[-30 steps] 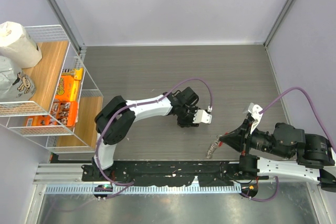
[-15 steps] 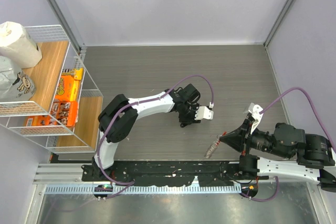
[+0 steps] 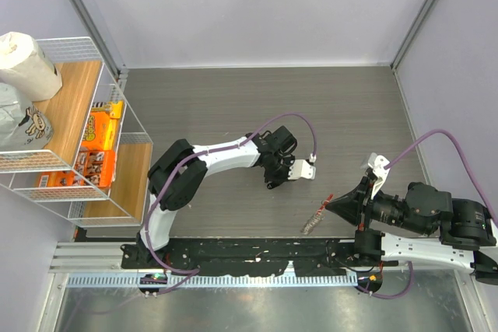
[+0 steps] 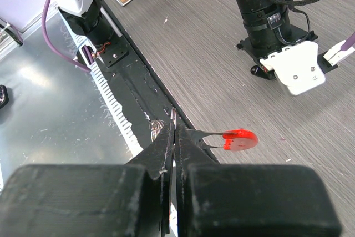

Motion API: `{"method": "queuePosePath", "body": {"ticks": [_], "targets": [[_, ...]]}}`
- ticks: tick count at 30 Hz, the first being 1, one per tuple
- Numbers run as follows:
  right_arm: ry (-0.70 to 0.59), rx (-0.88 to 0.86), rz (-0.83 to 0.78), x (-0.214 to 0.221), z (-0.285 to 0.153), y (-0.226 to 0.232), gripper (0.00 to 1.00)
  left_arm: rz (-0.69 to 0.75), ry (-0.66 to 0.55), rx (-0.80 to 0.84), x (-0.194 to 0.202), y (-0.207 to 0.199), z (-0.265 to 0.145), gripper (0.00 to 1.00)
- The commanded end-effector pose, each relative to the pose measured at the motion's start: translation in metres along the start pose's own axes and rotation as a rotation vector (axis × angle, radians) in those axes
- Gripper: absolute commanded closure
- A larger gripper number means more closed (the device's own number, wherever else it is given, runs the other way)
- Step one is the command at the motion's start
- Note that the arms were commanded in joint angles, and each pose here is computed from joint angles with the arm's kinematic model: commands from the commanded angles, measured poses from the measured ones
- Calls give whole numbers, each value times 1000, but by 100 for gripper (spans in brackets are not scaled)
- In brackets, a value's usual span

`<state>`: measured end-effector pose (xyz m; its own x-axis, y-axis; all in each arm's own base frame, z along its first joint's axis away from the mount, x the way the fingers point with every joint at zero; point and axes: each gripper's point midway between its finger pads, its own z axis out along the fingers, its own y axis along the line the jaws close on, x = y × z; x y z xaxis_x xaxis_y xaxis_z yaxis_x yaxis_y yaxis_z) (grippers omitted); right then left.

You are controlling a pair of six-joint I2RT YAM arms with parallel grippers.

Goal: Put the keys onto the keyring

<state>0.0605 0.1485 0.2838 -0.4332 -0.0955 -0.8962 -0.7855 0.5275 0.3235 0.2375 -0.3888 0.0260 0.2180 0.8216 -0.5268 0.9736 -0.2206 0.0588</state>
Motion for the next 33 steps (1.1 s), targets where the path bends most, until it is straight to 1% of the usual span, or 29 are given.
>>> {"method": "queuePosePath", "body": {"ticks": [1,5,8,12,16,25,26,27,30,33], "targets": [[-67,-40,32,-17,-2,9,94,8,-21,17,-5,-1,-3,100],[-68,-42,35,-18,-3,10,94,4,-36,-36,-7,5,-8,100],[-65,-37,25,-20,-4,10,95,4,-77,-133,-17,15,-25,100],[-45,-25,-3,-24,-3,10,95,-4,-201,-245,-42,18,-59,100],[-33,-33,-18,-27,-1,14,94,-28,-315,-314,-63,13,-95,100],[-1,-61,-45,-37,12,29,94,-31,-575,-448,-97,-12,-172,100],[0,-56,-50,-40,14,30,94,-32,-586,-451,-96,-17,-176,100],[1,-50,-50,-41,14,29,95,-24,-624,-477,-100,-18,-184,100],[14,-31,-49,-42,15,28,95,-48,-630,-473,-94,-24,-184,100],[20,-7,-34,-41,14,24,95,-99,-616,-426,-91,-27,-171,100]]}}
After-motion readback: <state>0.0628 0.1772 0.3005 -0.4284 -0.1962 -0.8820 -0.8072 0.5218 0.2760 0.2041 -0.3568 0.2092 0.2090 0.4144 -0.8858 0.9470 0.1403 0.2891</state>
